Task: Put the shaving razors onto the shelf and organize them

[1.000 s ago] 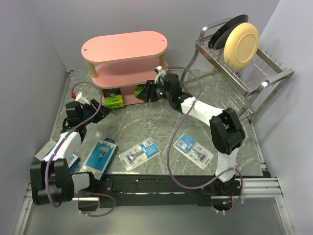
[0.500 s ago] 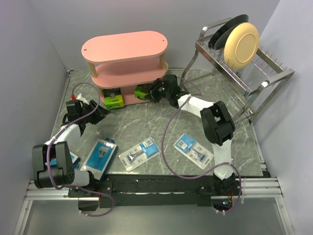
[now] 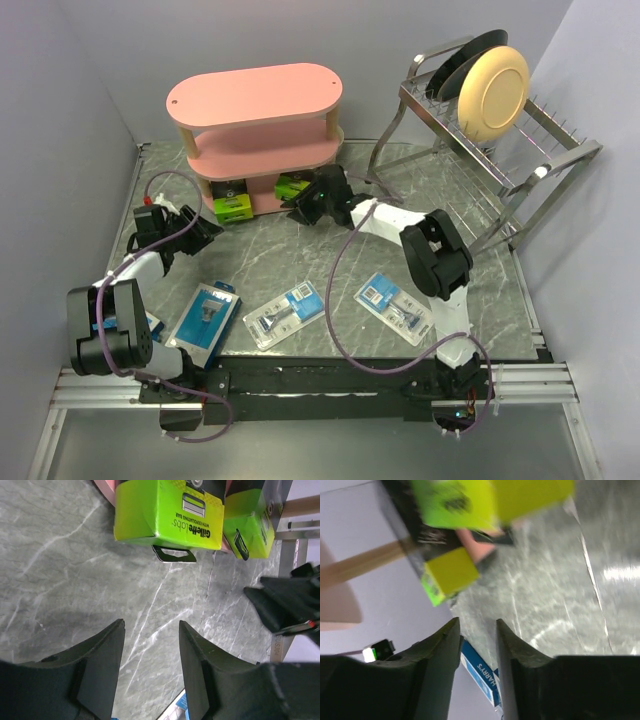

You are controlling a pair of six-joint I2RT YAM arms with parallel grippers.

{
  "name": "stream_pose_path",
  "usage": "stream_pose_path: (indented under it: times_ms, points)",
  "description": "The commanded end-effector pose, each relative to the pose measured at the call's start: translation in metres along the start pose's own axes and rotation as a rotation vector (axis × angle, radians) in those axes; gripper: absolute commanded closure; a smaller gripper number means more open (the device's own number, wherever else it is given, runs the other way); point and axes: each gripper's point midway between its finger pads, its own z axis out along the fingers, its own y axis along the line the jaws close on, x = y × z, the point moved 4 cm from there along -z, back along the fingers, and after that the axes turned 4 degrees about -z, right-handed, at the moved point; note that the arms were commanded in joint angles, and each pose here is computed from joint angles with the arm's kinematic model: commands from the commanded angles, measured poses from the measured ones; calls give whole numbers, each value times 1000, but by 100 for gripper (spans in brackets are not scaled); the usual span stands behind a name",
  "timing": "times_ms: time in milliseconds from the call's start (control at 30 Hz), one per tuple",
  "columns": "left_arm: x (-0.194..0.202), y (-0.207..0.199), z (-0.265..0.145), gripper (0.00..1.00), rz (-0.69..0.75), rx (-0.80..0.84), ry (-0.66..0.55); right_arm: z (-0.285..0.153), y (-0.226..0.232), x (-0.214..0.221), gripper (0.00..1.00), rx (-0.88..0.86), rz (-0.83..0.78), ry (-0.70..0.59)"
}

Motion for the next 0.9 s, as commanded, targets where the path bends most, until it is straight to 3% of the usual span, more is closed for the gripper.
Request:
stream_pose_path:
  times_ms: [0, 133, 200, 433, 667, 867]
  points:
    - [-12, -5, 0, 47, 17, 47, -34, 6, 5, 4, 60, 51, 47, -51]
    - [-9, 2, 2, 47, -6, 42, -28, 12, -1, -9, 73, 142, 31, -149]
    - [-8, 3, 3, 47, -11, 44, -21, 16, -1, -12, 73, 149, 18, -164]
    - [-9, 6, 8, 47, -24, 41, -2, 20, 8, -29, 58, 175, 1, -270]
    - [-13, 6, 13, 46, -44, 40, -3, 24, -9, -25, 57, 236, 76, -264]
    - [-15, 9, 20, 46, -63, 37, 9, 25, -2, -33, 58, 240, 64, -335]
